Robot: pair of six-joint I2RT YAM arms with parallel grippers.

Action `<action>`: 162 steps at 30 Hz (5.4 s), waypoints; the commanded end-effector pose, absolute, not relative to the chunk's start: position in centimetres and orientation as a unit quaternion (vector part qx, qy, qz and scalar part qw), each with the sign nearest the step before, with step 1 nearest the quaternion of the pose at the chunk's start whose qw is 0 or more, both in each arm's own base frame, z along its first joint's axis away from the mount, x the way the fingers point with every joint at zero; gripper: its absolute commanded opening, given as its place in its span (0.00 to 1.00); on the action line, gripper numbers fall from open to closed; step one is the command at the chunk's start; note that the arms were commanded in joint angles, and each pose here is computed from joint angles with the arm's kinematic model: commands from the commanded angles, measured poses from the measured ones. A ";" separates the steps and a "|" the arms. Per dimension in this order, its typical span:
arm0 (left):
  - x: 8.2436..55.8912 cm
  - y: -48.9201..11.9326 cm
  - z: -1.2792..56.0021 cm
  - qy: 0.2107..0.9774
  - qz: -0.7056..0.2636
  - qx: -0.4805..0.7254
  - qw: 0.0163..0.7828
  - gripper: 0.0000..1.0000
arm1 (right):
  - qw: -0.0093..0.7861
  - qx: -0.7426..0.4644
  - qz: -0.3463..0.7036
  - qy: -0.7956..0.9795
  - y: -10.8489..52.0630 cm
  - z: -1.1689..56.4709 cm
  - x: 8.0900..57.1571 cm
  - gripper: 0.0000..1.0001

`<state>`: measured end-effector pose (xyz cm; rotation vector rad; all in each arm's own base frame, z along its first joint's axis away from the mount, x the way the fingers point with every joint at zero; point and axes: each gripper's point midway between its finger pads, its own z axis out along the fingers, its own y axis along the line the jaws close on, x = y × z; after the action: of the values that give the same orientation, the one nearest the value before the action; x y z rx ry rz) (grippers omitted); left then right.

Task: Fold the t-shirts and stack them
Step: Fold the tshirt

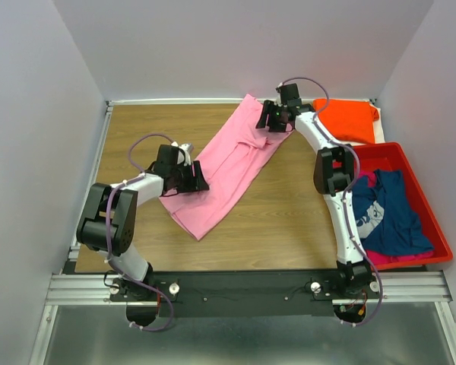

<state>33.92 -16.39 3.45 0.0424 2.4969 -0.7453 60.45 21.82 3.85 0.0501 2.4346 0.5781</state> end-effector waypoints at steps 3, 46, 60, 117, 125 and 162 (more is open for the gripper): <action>25.9 -17.4 0.0 0.953 -0.278 -0.009 0.122 0.65 | 0.244 0.030 0.200 0.949 21.2 -3.3 58.5 0.69; 21.7 -28.8 7.5 0.875 -0.447 0.151 0.111 0.65 | 0.293 -0.011 0.292 0.910 24.7 0.2 60.9 0.86; 27.9 -28.2 12.6 0.876 -0.383 0.175 0.235 0.66 | 0.383 -0.048 0.278 0.880 23.4 13.1 59.9 0.86; 26.7 -14.4 9.3 0.909 -0.183 -0.068 0.368 0.62 | 0.157 0.019 0.157 0.975 23.6 2.2 13.6 0.58; 26.2 -15.2 9.7 0.904 -0.193 -0.060 0.376 0.62 | 0.153 0.019 0.141 0.978 23.7 1.4 13.3 0.32; 15.2 -21.7 4.2 0.933 -0.265 -0.017 0.243 0.52 | 0.213 0.093 0.012 0.973 16.4 1.6 13.7 0.04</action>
<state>16.00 -20.69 4.10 -0.0210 2.5438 -0.6670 13.43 17.84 1.71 0.2695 2.7368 0.1265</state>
